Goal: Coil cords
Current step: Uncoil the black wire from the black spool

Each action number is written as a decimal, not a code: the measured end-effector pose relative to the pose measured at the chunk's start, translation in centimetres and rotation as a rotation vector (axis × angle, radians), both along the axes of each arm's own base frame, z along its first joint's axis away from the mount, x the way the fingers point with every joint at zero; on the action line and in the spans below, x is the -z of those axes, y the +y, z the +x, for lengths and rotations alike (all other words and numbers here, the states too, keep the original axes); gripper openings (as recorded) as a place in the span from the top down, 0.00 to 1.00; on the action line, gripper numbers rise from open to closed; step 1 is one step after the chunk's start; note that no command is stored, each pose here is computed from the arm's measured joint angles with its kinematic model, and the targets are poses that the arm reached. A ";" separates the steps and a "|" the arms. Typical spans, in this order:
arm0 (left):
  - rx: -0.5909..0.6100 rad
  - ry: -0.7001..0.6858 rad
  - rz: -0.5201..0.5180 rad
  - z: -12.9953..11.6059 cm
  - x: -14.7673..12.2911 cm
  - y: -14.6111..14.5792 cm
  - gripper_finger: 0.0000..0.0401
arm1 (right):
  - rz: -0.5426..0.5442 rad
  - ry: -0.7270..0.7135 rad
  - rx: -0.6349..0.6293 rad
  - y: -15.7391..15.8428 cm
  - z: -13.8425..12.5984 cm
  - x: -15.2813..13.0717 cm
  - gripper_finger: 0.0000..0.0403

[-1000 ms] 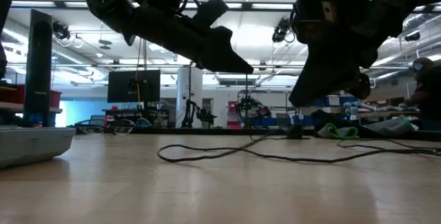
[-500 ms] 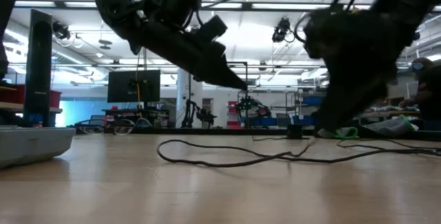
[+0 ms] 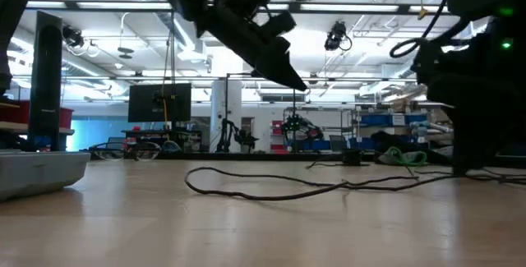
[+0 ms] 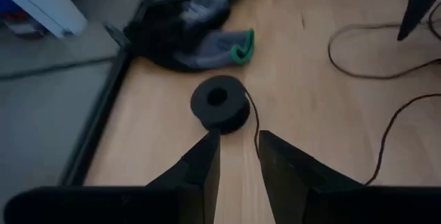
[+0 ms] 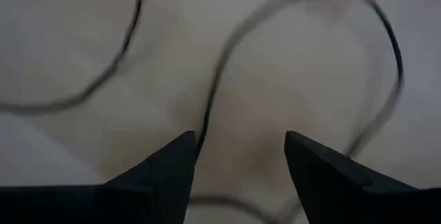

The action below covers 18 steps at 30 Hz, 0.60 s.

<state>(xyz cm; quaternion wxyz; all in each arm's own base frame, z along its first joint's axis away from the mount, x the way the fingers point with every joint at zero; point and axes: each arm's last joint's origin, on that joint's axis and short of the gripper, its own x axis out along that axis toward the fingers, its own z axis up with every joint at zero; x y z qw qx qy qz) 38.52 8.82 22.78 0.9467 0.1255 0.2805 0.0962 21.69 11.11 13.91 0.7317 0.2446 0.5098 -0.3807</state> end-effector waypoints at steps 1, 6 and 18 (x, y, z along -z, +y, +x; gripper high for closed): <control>0.003 0.019 -0.014 0.4 0.0 0.4 0.74 | -0.026 -0.016 -0.002 0.0 0.0 0.0 0.45; 0.043 0.110 -0.114 4.4 0.4 2.5 0.74 | -0.130 -0.105 0.000 -0.2 0.4 -0.2 0.45; -0.011 0.308 -0.068 12.3 2.8 5.3 0.74 | -0.180 -0.225 -0.011 0.0 1.3 -0.4 0.45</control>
